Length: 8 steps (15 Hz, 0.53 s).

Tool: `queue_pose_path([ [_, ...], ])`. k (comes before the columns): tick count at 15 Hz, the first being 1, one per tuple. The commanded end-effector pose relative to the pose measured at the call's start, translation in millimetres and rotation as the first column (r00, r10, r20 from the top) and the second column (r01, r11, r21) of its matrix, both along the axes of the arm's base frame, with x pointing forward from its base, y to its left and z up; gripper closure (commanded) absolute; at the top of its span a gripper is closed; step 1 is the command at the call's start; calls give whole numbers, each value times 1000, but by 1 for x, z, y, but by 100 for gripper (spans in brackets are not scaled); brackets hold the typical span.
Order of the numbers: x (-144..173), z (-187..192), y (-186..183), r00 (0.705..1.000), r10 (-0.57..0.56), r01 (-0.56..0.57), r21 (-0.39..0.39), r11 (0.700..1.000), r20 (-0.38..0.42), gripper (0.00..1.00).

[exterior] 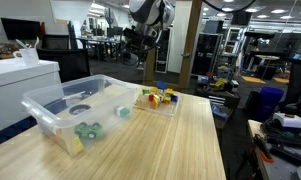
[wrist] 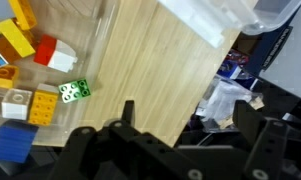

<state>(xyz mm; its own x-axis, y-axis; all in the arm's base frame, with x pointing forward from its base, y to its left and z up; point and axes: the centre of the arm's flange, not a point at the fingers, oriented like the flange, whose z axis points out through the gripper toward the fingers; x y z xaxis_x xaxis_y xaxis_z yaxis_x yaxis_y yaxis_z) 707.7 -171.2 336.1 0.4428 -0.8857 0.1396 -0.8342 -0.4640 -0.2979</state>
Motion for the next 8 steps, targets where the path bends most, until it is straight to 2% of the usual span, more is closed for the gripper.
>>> queue_pose_path([
  [1, 9, 47, 59, 983, 172, -168, -75, 983, 56, 0],
  [2, 17, 62, 106, 963, 260, -254, -88, 963, 67, 0],
  [3, 18, 62, 118, 948, 309, -302, -95, 949, 72, 0],
  [4, 21, 63, 152, 917, 392, -385, -92, 918, 74, 0],
  [6, 23, 55, 183, 864, 501, -495, -87, 864, 59, 0],
  [8, 20, 34, 195, 815, 580, -579, -84, 811, -10, 0],
])
